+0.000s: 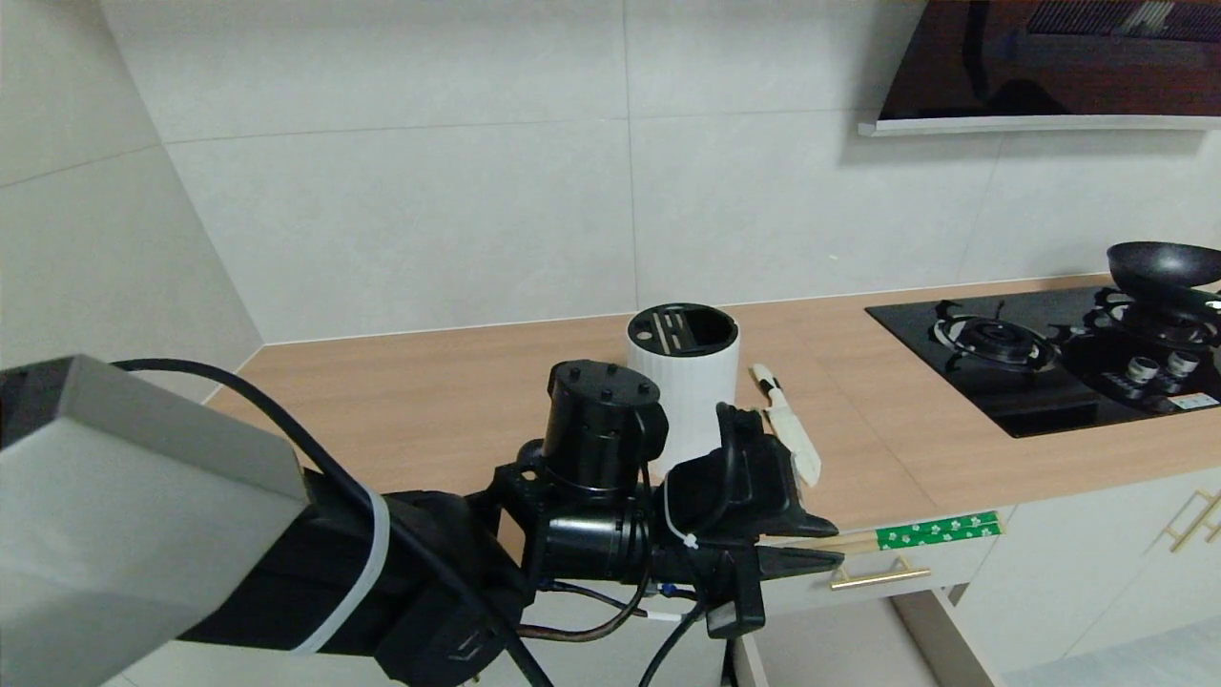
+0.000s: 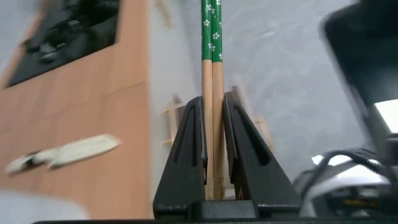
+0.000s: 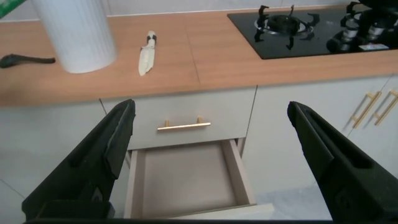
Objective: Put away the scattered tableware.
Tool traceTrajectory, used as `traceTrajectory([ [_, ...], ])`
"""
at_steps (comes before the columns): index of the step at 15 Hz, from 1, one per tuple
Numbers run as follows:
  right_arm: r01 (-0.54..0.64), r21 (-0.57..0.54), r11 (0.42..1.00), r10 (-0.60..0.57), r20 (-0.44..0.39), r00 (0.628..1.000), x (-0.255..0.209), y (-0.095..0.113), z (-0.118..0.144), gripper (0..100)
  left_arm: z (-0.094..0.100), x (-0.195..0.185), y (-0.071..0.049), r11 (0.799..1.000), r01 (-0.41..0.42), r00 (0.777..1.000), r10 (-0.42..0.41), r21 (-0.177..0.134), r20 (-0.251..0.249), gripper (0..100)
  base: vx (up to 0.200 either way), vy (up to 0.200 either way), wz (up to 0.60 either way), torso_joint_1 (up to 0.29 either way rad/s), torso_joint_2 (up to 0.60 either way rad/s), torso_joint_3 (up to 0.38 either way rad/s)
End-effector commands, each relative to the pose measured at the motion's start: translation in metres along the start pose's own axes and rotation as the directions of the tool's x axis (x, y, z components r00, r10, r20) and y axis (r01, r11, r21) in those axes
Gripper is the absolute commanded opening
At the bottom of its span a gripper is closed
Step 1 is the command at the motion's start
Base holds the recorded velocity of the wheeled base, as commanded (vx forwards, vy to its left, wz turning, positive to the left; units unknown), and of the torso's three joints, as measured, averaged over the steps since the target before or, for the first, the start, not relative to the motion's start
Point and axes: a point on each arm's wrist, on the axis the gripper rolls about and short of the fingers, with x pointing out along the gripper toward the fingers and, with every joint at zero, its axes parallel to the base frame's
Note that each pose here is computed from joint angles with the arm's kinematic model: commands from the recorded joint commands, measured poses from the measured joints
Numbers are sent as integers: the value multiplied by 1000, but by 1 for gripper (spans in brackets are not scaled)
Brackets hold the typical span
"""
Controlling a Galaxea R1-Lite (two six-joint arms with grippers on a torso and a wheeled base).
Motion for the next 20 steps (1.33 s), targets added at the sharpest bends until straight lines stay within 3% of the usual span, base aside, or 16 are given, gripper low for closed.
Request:
traceTrajectory([
  [1,-1,0,1000,1,-1,1000,0,0,0,100,-9,5,-1,1000,10,1000,-10,-12,-15,0,200,0,0,-7,-2,2],
  [4,-1,0,1000,1,-1,1000,0,0,0,100,-11,6,-1,1000,9,1000,-9,-8,-19,0,200,0,0,12,1,1],
  [11,-1,0,1000,1,-2,1000,0,0,0,100,-18,10,-15,1000,9,998,-11,-22,-57,0,0,0,0,0,0,0],
  [14,-1,0,1000,1,-1,1000,0,0,0,100,-14,21,-26,999,39,999,-39,-15,-33,0,0,0,0,-137,326,190],
  [20,-1,1,1000,1,-1,1000,0,0,0,100,-3,31,-54,997,56,998,-57,-56,-17,0,0,0,0,-217,522,299],
])
